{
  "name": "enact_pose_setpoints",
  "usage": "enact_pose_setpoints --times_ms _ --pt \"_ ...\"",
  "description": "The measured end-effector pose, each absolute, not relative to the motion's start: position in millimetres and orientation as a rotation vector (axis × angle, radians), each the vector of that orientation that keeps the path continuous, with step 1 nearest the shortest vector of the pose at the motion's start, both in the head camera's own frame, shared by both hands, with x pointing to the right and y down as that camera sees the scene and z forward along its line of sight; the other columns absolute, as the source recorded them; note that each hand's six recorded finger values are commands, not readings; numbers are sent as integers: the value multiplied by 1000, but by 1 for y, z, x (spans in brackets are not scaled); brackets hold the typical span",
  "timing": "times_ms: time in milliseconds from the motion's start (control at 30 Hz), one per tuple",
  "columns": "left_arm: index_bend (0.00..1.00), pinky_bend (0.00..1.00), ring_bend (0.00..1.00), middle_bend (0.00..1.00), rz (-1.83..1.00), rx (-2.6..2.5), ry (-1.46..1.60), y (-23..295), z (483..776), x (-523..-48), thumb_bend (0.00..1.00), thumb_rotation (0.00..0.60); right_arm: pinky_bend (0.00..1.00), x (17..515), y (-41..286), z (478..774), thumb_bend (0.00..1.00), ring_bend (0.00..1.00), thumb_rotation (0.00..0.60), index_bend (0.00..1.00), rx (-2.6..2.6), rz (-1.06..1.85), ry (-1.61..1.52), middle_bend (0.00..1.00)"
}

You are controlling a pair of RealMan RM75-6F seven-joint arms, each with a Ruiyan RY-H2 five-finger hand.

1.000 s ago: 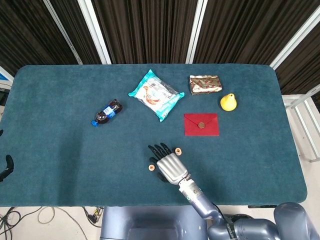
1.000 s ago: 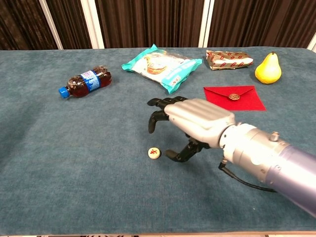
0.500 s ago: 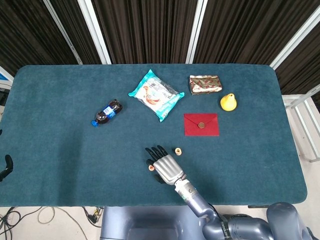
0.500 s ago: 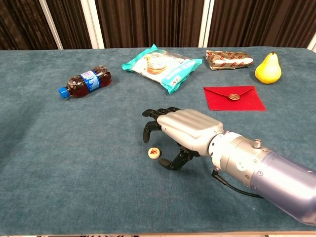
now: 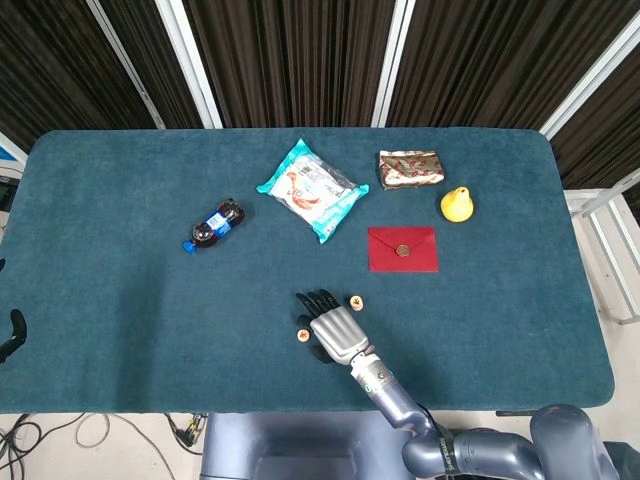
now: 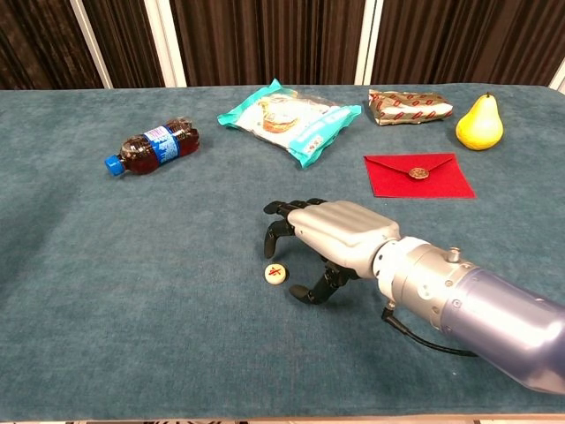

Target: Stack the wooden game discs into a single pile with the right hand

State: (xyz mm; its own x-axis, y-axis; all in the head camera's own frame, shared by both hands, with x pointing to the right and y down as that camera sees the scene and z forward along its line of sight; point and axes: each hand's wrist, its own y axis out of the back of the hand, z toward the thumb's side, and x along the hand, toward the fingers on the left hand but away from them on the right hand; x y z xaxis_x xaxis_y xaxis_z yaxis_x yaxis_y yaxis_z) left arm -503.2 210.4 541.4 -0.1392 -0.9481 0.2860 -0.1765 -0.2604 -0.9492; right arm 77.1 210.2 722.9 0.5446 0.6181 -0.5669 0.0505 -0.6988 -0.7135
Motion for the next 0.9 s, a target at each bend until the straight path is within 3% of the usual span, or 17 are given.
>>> enact_pose_setpoints --times_ms 900 --pt "87 0 0 0 -1465 -1456 1308 210 541 -504 582 600 0 73 213 728 439 0 600 434 -2143 1132 -539 0"
